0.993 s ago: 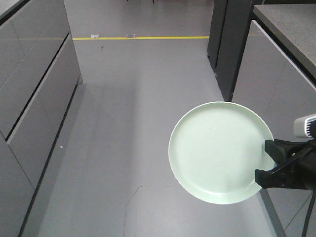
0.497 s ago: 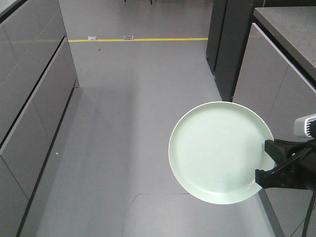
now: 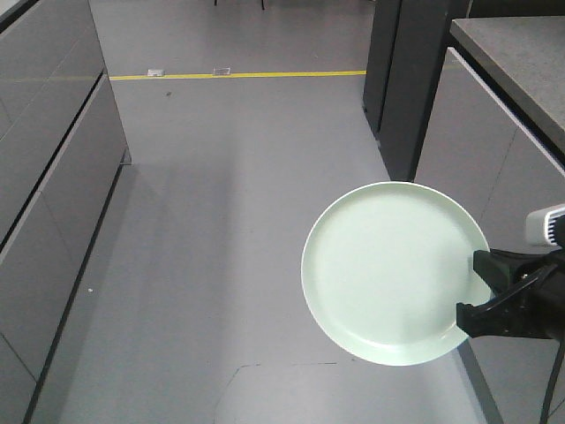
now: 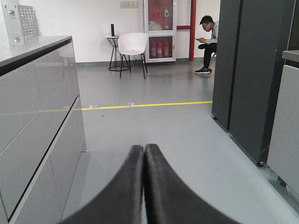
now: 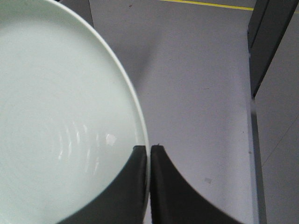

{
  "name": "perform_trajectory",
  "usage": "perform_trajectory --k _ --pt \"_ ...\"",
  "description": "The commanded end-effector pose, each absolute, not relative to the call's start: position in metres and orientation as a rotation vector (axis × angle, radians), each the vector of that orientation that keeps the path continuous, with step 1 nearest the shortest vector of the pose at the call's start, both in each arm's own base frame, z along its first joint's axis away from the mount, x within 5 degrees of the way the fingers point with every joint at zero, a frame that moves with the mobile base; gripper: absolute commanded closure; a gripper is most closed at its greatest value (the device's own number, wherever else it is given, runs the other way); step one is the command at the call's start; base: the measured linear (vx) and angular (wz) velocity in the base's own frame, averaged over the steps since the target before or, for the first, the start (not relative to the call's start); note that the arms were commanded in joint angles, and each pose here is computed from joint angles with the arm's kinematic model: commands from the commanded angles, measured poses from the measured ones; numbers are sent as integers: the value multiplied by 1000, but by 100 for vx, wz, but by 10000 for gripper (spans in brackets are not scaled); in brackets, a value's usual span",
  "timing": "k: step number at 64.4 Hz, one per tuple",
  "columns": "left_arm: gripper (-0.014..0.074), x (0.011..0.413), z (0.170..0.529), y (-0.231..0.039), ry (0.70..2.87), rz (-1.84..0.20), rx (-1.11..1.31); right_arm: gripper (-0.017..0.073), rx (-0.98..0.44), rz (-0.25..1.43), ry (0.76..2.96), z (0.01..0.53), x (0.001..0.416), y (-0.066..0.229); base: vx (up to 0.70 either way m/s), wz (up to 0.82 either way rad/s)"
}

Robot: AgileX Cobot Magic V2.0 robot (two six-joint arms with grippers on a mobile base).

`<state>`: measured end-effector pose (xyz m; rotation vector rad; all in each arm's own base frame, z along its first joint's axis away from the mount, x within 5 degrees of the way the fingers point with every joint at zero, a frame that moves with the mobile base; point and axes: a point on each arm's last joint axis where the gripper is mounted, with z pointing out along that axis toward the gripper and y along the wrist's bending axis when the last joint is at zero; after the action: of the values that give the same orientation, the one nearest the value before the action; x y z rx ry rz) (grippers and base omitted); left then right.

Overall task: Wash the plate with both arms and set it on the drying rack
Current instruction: 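Continue driving toward the far counter with the plate held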

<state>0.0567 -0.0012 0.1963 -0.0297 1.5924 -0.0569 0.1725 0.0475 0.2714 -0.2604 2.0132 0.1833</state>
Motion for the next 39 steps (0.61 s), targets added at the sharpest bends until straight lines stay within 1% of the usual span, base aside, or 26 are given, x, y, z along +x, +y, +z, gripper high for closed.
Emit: perform_trajectory --k 1,39 --pt "599 56 199 -1 1519 -56 -35 567 -243 187 1901 289 176 47 12 -3" --pt "599 56 199 -1 1519 -56 -35 567 -243 187 1901 289 176 47 10 -3"
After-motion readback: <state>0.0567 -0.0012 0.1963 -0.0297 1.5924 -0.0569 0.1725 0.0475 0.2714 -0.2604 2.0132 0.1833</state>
